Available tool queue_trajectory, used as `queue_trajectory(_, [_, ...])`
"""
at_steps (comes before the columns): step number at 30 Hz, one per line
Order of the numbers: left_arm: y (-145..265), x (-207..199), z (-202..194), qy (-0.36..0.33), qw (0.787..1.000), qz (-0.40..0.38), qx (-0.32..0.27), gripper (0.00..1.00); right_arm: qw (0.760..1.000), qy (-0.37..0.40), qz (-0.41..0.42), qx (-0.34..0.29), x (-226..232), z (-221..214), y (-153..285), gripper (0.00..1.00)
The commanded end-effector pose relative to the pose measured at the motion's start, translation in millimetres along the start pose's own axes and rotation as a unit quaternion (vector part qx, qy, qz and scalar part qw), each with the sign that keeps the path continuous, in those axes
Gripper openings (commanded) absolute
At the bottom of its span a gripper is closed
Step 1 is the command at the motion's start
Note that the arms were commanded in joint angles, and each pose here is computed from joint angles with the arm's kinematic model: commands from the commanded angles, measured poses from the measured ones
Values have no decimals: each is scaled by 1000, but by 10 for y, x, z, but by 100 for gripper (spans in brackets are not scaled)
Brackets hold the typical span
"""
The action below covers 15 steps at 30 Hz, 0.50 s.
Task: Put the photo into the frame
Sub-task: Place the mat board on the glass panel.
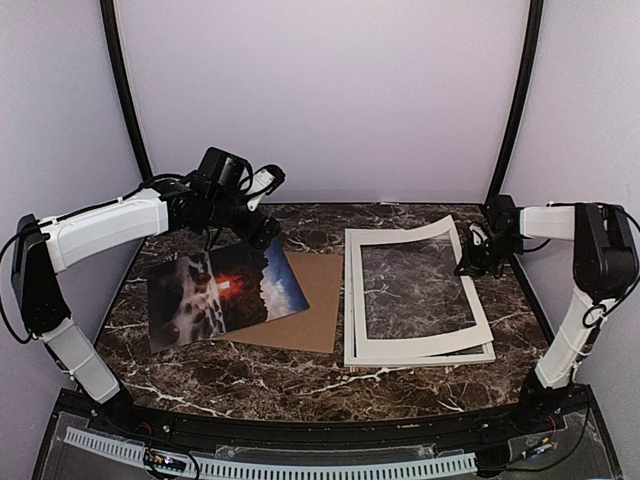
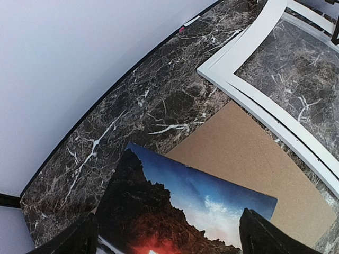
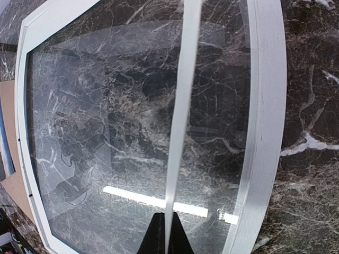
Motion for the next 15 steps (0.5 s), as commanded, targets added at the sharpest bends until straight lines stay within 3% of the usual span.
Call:
queue_trajectory(1, [63, 37, 56, 4, 1000, 9, -1, 96, 1000, 2, 7, -19, 26, 39, 45, 0])
queue_trajectory(15, [31, 17, 37, 6, 1000, 5, 4, 96, 1000, -7, 11, -19, 20, -101, 66, 10])
Point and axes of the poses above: each gripper's point midway between its finger pads, its own y axis back along the fingers, its own x axis along the line the jaws close on, z = x × y, the point moved 1 cm from there along y, back along the fingers, and after that the axes turned 9 degrees about -y, right-handed, at the moved point
